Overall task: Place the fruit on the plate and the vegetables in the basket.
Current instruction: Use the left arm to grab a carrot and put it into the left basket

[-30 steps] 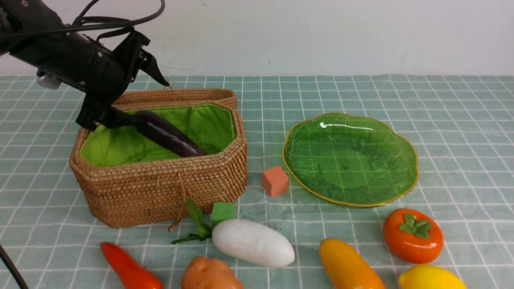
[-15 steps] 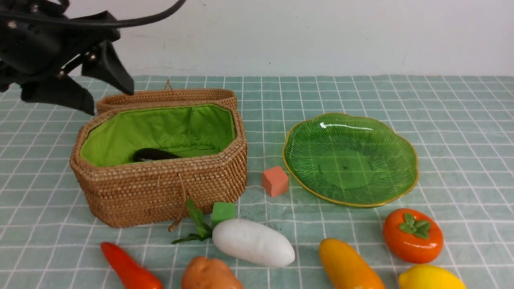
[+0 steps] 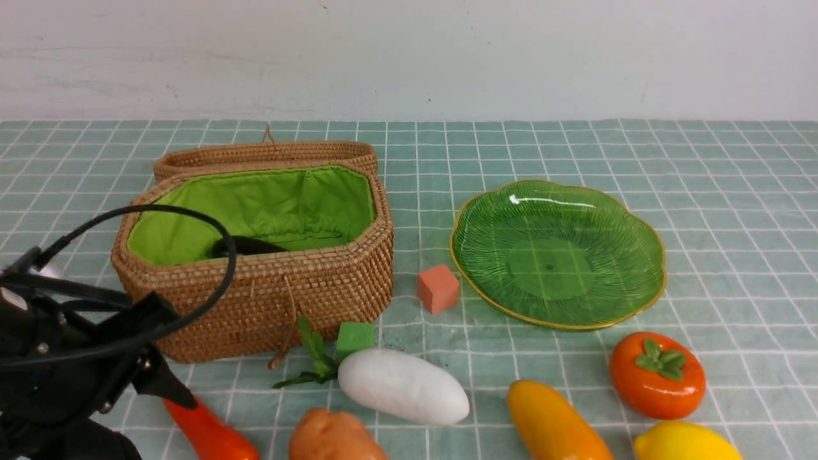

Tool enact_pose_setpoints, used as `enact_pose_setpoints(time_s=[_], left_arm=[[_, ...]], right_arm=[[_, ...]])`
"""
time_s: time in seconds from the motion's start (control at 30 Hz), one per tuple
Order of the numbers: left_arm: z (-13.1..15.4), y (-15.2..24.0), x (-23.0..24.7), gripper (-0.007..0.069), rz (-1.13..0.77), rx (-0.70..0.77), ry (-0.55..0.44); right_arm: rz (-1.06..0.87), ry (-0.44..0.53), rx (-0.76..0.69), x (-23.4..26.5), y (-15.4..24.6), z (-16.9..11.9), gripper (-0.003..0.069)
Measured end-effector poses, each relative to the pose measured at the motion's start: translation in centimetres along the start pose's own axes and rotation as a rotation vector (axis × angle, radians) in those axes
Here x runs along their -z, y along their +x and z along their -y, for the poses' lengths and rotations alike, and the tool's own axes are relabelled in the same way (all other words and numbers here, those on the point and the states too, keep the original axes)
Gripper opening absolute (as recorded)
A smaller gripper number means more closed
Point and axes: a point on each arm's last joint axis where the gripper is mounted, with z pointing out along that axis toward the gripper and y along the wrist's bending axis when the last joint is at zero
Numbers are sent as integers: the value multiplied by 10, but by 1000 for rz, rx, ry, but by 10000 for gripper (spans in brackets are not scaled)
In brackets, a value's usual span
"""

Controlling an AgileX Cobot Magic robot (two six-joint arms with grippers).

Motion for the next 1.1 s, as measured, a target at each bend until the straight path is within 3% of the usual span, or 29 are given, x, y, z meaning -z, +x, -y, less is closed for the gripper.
enact_pose_setpoints(time_s=[0.2,0.4,0.53,0.67,0.73,0.83,1.1], left_arm=[[11,-5,-39,555,-11,-37,-38],[14,-9,-76,560,-4,-32,-107],[7,-14,-97,515,-31,-34,-172],[6,-15,-103,402,-34,-38,-184],[9,-15,-98,328,-23,-45,-168],[18,-15,-83,334,-8,-56,-131],[68,-7,23,334,93,-112,147]], right_arm=[[0,0,0,0,0,0,240],[0,0,0,0,0,0,240],[0,0,0,0,0,0,240],[0,0,0,0,0,0,240],[0,0,0,0,0,0,240],[0,0,0,0,0,0,240],[0,0,0,0,0,0,240]])
